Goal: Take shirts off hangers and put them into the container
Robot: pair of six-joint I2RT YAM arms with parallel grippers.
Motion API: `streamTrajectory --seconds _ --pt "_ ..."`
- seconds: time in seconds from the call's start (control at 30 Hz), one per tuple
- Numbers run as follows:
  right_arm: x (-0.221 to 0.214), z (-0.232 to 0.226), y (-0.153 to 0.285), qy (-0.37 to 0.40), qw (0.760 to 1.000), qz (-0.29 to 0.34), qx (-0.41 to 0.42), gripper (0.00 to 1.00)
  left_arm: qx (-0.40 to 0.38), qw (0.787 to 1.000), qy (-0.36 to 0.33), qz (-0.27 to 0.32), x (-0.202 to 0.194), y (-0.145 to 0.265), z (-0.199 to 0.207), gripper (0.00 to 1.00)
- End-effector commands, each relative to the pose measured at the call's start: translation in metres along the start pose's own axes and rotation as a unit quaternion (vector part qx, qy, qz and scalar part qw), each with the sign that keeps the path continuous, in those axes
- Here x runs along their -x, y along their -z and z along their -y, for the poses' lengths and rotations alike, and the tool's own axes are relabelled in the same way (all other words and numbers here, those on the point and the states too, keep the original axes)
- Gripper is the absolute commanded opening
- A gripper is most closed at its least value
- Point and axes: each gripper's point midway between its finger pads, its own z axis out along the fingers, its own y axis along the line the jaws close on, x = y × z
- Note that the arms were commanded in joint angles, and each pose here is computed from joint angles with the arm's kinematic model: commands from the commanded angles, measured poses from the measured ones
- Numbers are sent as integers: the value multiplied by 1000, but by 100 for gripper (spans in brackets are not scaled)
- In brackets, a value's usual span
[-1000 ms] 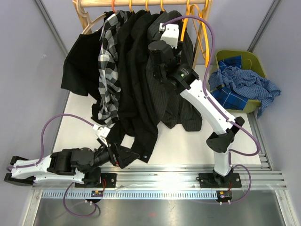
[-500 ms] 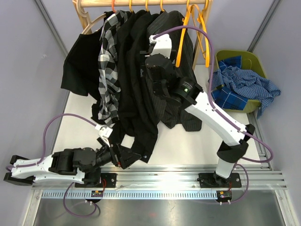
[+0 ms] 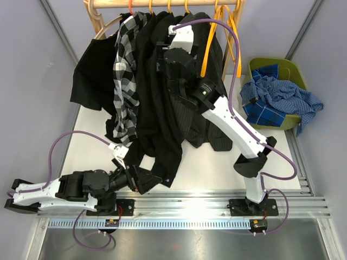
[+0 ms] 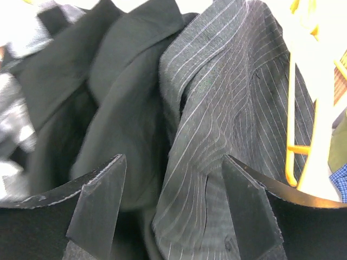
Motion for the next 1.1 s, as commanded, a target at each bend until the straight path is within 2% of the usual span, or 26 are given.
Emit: streamTrajectory --seconds 0.0,0.27,0.37,0.4,0.5,0.63,0.73,0.83,0.93,1.07 --pt "4 11 -17 -4 1000 8 -23 77 -19 1000 14 10 4 4 5 99" --pt "-1 33 -27 -6 996 18 -85 66 -27 999 25 16 5 9 2 99" --pt "-6 39 -26 3 995 13 -96 49 -25 999 26 13 3 8 1 99" --pt "-2 41 -22 -5 995 15 -96 36 -26 999 27 13 3 7 1 99" --pt "-4 50 -21 -3 995 13 -99 27 -25 999 29 11 0 6 0 99" --pt "-15 62 -20 7 994 -7 -106 0 -26 999 29 11 0 6 0 99" --pt "-11 64 -13 11 996 -7 -89 0 -22 999 28 11 0 5 -1 99" --pt "11 71 -2 6 997 14 -72 0 -22 999 27 9 -1 3 0 99" --pt "43 81 12 12 997 47 -57 0 -19 999 26 6 -3 2 0 99" --pt "105 87 33 -4 992 129 -14 0 -17 1000 24 4 -5 -2 1 99"
